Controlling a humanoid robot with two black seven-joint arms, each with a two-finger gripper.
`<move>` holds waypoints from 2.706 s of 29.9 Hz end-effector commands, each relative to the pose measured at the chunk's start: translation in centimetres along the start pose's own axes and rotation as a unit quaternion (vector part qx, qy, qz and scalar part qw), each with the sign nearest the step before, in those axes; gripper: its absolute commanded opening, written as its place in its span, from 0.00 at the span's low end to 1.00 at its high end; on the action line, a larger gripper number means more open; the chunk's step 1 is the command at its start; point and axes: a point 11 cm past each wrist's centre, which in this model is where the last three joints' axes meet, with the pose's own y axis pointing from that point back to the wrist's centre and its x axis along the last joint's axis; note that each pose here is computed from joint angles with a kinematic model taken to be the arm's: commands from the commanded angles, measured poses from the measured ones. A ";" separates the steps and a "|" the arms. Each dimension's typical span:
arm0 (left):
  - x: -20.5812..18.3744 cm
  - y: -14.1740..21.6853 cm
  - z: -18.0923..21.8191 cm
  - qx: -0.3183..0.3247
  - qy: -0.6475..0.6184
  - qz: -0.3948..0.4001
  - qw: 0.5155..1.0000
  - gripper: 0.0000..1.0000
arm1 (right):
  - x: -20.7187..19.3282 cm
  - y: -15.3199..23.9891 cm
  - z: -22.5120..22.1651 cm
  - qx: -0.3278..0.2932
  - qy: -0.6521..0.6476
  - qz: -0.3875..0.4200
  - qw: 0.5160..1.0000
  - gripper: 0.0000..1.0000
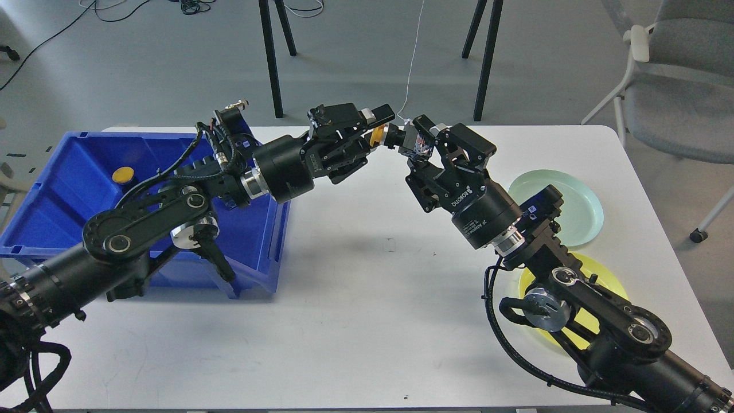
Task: Pass button and place on color plate
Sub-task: 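Grasp the yellow button with the right gripper and release the left, then carry the yellow button with the right gripper onto the yellow plate, then reach the left gripper into the bin and grasp a green-capped button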
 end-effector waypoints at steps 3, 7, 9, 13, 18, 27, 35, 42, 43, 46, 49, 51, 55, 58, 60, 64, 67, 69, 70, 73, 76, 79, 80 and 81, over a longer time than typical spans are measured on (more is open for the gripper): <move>0.2 0.1 0.1 -0.012 0.022 0.013 1.000 0.61 | 0.1 0.0 0.0 0.001 0.000 0.001 1.000 0.04; 0.4 0.2 0.0 -0.012 0.028 0.018 0.999 0.71 | 0.1 0.1 0.0 0.000 0.000 0.003 1.000 0.03; 0.4 0.2 0.0 -0.012 0.029 0.016 0.999 0.77 | 0.2 0.2 0.0 -0.001 0.001 0.003 1.000 0.03; 0.4 0.2 0.0 -0.013 0.031 0.016 0.999 0.80 | 0.5 0.7 0.1 -0.003 0.001 0.009 1.000 0.03; 0.8 0.4 -0.1 -0.014 0.038 0.025 0.999 0.81 | 2.5 3.1 -1.8 0.000 0.022 0.031 0.999 0.03; 1.0 0.5 -0.2 -0.018 0.049 0.032 0.998 0.87 | 11.5 21.3 -6.1 -0.145 0.164 0.203 0.954 0.02; 0.9 0.5 -0.3 -0.012 0.042 0.029 0.999 0.92 | 12.4 32.2 -5.0 -0.305 0.264 0.265 0.876 0.03; 5.3 5.3 2.1 0.068 -0.102 0.035 0.992 0.93 | 12.3 33.9 -2.9 -0.329 0.269 0.290 0.857 0.10; 6.0 6.3 2.5 0.088 -0.132 0.034 0.987 0.93 | 12.3 33.8 -2.7 -0.328 0.268 0.291 0.858 0.14; 8.5 10.8 3.0 0.183 -0.236 0.026 0.954 0.93 | 12.1 33.8 -2.5 -0.327 0.265 0.292 0.859 0.26; 10.5 15.5 3.4 0.277 -0.318 0.015 0.907 0.93 | 11.9 33.6 -2.2 -0.323 0.260 0.294 0.861 0.32; 11.5 18.1 3.6 0.332 -0.364 0.003 0.870 0.93 | 11.8 33.3 -2.0 -0.319 0.256 0.294 0.864 0.44; 12.7 21.8 2.6 0.423 -0.421 -0.031 0.802 0.93 | 11.8 32.5 -1.8 -0.307 0.251 0.296 0.869 0.75; 13.6 23.7 1.8 0.471 -0.442 -0.048 0.762 0.92 | 11.8 31.9 -1.7 -0.298 0.249 0.296 0.873 0.89; 13.9 24.2 1.5 0.485 -0.451 -0.053 0.748 0.92 | 11.9 31.7 -1.9 -0.294 0.250 0.297 0.874 0.92; 14.1 25.1 0.9 0.498 -0.455 -0.055 0.737 0.92 | 12.1 31.6 -2.2 -0.290 0.252 0.300 0.873 0.93; 14.4 26.1 0.2 0.514 -0.448 -0.056 0.729 0.92 | 12.1 31.6 -2.2 -0.290 0.252 0.300 0.873 0.93; 14.5 26.2 -0.5 0.521 -0.444 -0.059 0.726 0.92 | 12.2 31.6 -2.2 -0.290 0.251 0.302 0.873 0.93; 14.6 26.4 -0.9 0.528 -0.443 -0.060 0.722 0.92 | 12.1 31.6 -2.2 -0.289 0.250 0.302 0.873 0.93; 14.9 27.5 -1.4 0.550 -0.443 -0.068 0.705 0.92 | 12.1 31.6 -2.2 -0.289 0.249 0.303 0.873 0.93; 14.6 28.0 -1.9 0.559 -0.442 -0.080 0.697 0.92 | 12.2 31.6 -2.2 -0.288 0.247 0.304 0.874 0.93; 14.6 28.6 -2.2 0.566 -0.437 -0.083 0.694 0.92 | 12.1 31.5 -2.2 -0.287 0.247 0.303 0.874 0.93; 14.6 28.9 -2.3 0.570 -0.434 -0.084 0.693 0.92 | 12.1 31.5 -2.2 -0.287 0.247 0.303 0.874 0.93; 14.5 29.2 -2.4 0.574 -0.432 -0.085 0.691 0.92 | 12.1 31.5 -2.2 -0.287 0.247 0.303 0.874 0.94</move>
